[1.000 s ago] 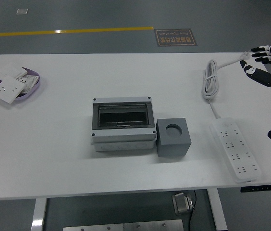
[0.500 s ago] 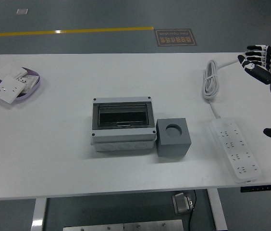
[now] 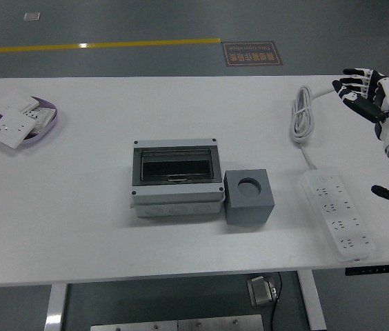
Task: Pick up the cylinder from the cube,place it in the box,flap close box
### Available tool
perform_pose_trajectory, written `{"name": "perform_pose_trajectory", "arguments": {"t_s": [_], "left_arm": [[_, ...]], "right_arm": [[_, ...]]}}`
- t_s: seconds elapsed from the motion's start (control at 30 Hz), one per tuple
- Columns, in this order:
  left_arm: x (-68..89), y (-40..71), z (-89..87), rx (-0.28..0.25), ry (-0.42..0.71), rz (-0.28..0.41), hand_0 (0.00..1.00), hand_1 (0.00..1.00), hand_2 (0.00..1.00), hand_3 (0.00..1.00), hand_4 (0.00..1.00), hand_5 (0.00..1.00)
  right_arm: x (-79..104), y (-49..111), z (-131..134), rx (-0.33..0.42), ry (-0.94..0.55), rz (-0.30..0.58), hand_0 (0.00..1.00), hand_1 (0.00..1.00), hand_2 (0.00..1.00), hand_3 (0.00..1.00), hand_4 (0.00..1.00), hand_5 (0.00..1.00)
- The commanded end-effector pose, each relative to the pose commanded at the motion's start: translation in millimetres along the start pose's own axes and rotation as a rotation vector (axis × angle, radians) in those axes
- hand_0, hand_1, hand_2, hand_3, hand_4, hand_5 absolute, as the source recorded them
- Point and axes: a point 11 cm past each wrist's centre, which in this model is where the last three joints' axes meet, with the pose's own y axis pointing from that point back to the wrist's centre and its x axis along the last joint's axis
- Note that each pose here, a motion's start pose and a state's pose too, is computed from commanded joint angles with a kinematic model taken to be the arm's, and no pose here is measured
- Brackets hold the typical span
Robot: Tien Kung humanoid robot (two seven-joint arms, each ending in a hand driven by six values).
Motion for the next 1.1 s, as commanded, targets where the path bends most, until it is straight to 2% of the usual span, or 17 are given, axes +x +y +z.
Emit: {"name": "perform_pose_trajectory", "arguments": {"t_s": [0.23, 0.37, 0.57, 1.1], "left_arm": [[-3.5, -0.4, -7.6, 0.015, -0.016, -0.006, 0.566, 0.614, 0.575, 0.598, 0.707, 0.208], [-7.5, -0.5, -5.6, 0.011, -0.019, -0.014, 0.566, 0.614, 0.575, 0.598, 0.708, 0.211], [-4.5, -0.3, -0.5, 0.001, -0.021, -0.008, 0.567, 0.614, 0.575, 0.598, 0.708, 0.211], [-5.4, -0.5, -0.6, 0.003, -0.009, -0.009, 0.567, 0.614, 0.575, 0.598, 0.709, 0.21]], "right_arm": [[-1.7, 2.0, 1.4, 0.0, -0.02, 0.001, 0.72, 0.655, 0.659, 0.663, 0.755, 0.294], [3.3, 3.7, 3.2, -0.001, -0.02, 0.011, 0.714, 0.655, 0.663, 0.664, 0.755, 0.289], [10.6, 3.5, -0.3, 0.016, -0.026, 0.033, 0.713, 0.655, 0.661, 0.664, 0.755, 0.289], [12.9, 3.4, -2.4, 0.02, -0.034, 0.044, 0.709, 0.652, 0.659, 0.663, 0.754, 0.284]]}}
